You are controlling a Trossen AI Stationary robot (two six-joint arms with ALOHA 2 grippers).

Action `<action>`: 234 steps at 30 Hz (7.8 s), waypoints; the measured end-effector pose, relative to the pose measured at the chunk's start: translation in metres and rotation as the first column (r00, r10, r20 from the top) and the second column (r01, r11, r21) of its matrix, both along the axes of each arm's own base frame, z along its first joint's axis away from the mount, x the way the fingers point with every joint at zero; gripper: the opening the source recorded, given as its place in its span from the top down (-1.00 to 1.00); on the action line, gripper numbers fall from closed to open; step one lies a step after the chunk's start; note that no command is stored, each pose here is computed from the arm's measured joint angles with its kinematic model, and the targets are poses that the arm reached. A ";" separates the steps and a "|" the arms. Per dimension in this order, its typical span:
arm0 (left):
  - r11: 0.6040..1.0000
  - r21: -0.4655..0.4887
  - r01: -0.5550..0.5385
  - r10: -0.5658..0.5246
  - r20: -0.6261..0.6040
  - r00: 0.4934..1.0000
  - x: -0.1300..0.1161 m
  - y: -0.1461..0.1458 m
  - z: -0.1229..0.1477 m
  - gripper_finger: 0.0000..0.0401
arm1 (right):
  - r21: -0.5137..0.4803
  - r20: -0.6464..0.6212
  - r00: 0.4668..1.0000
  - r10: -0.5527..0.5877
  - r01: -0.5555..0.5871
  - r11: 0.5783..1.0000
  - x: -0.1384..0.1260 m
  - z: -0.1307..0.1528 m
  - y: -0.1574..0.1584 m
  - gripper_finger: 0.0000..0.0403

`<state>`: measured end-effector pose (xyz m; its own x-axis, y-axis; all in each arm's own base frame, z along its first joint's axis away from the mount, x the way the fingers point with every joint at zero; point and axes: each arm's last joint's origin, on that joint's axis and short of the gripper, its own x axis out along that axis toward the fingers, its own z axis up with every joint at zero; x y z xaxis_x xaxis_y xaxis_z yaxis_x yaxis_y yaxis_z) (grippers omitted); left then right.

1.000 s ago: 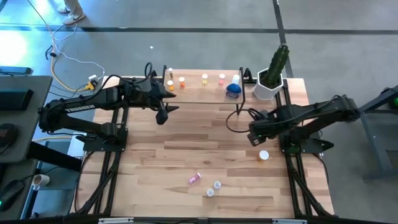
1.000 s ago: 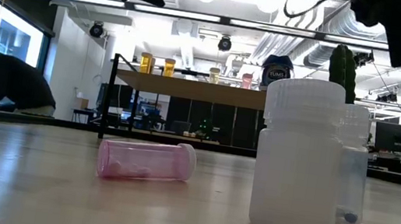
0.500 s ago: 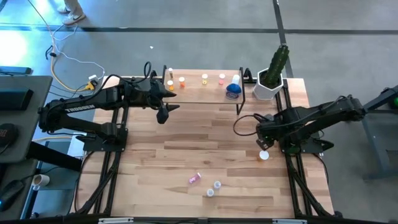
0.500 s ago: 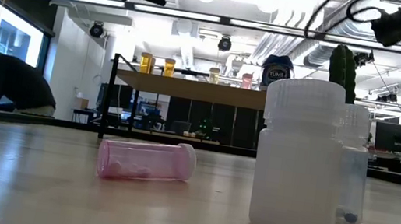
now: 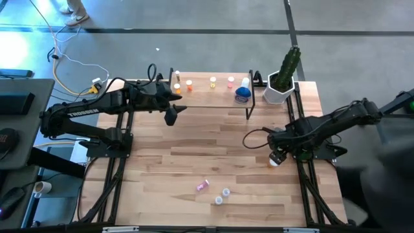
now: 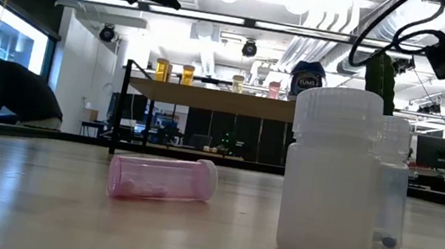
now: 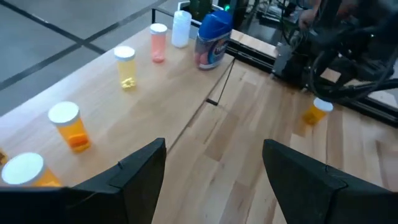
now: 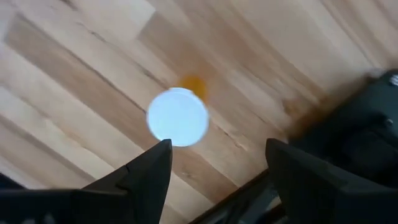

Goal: Pick and place medicine bottles onto shelf by color
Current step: Put the orange bottle on the shelf, then put the pink pill bottle on the shelf

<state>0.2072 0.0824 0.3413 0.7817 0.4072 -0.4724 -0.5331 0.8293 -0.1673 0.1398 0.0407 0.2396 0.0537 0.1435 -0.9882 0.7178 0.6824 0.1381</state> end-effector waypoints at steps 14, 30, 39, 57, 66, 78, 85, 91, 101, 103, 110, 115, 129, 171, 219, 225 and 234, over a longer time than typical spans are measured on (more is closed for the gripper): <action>0.999 -0.033 -0.020 0.020 0.017 1.000 0.000 0.000 0.000 -0.27 | -0.045 0.104 0.995 0.005 0.000 0.999 0.006 -0.001 0.019 -0.24; 0.998 -0.042 -0.051 0.052 0.023 0.998 0.000 0.001 0.000 -0.27 | -0.058 -0.051 0.997 0.062 -0.065 0.996 0.028 -0.028 0.033 -0.24; 0.998 -0.042 -0.051 0.052 0.023 0.998 0.000 0.001 0.000 -0.27 | -0.086 -0.126 0.990 0.061 -0.072 0.994 0.037 -0.043 0.036 -0.24; 0.998 -0.042 -0.050 0.051 0.023 0.998 0.000 0.001 0.000 -0.27 | -0.065 -0.176 0.979 0.104 -0.117 0.991 0.046 -0.058 0.041 0.07; 0.998 -0.043 -0.050 0.051 0.023 0.998 0.000 0.001 0.000 -0.27 | 0.002 -0.155 0.980 0.127 -0.128 0.992 0.052 -0.050 0.043 0.08; 0.999 -0.042 -0.030 0.030 0.021 0.999 0.000 0.000 0.000 -0.27 | -0.027 0.123 0.992 0.025 -0.022 0.999 0.099 0.015 0.017 0.06; 1.000 0.004 -0.002 0.002 -0.002 1.000 0.000 0.000 0.000 -0.27 | -0.050 0.299 0.951 -0.084 0.103 0.993 0.120 0.061 -0.016 0.05; 0.997 0.064 0.036 -0.034 -0.036 0.999 0.000 0.000 0.000 -0.27 | -0.084 0.444 0.885 -0.138 0.195 0.977 0.128 0.101 -0.045 0.05; 0.988 0.129 0.084 -0.071 -0.100 0.992 -0.001 0.000 -0.002 -0.27 | -0.220 0.547 0.826 -0.135 0.298 0.929 0.154 0.155 -0.092 0.05; 0.985 0.146 0.097 -0.080 -0.123 0.989 -0.002 0.000 -0.003 -0.27 | -0.249 0.533 0.838 -0.122 0.292 0.923 0.161 0.161 -0.104 0.05; 0.982 0.145 0.124 -0.096 -0.187 0.978 -0.004 -0.001 -0.007 -0.27 | -0.308 0.445 0.895 -0.043 0.198 0.930 0.188 0.170 -0.136 0.05; 0.982 0.143 0.125 -0.097 -0.192 0.977 -0.004 -0.001 -0.008 -0.27 | -0.355 0.388 0.920 0.054 0.095 0.930 0.202 0.173 -0.149 0.05; 0.985 0.133 0.111 -0.086 -0.183 0.979 -0.004 -0.001 -0.008 -0.27 | -0.402 0.141 0.910 0.389 -0.306 0.863 0.225 0.141 -0.162 0.04; 0.992 0.112 0.056 -0.037 -0.165 0.986 -0.005 0.000 -0.007 -0.27 | -0.345 -0.068 0.730 0.680 -0.657 0.670 0.235 0.098 -0.193 0.04; 0.983 0.062 0.172 -0.156 -0.200 0.967 0.001 -0.026 -0.012 -0.27 | -0.456 0.098 0.871 0.482 -0.391 0.800 0.233 0.138 -0.155 -0.23; 0.969 0.051 0.242 -0.228 -0.194 0.954 0.003 -0.043 -0.012 -0.27 | -0.450 0.189 0.858 0.477 -0.356 0.819 0.228 0.157 -0.119 -0.23; 0.953 -0.007 0.303 -0.301 -0.150 0.942 0.006 -0.068 -0.010 -0.27 | -0.501 0.214 0.799 0.561 -0.404 0.766 0.216 0.178 -0.069 -0.23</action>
<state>0.2131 0.0144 0.3310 0.7914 0.1716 -0.5867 -0.2750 0.9571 -0.0910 0.3555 -0.0281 0.4177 0.4246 -0.1701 -0.8893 0.2368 0.9689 -0.0722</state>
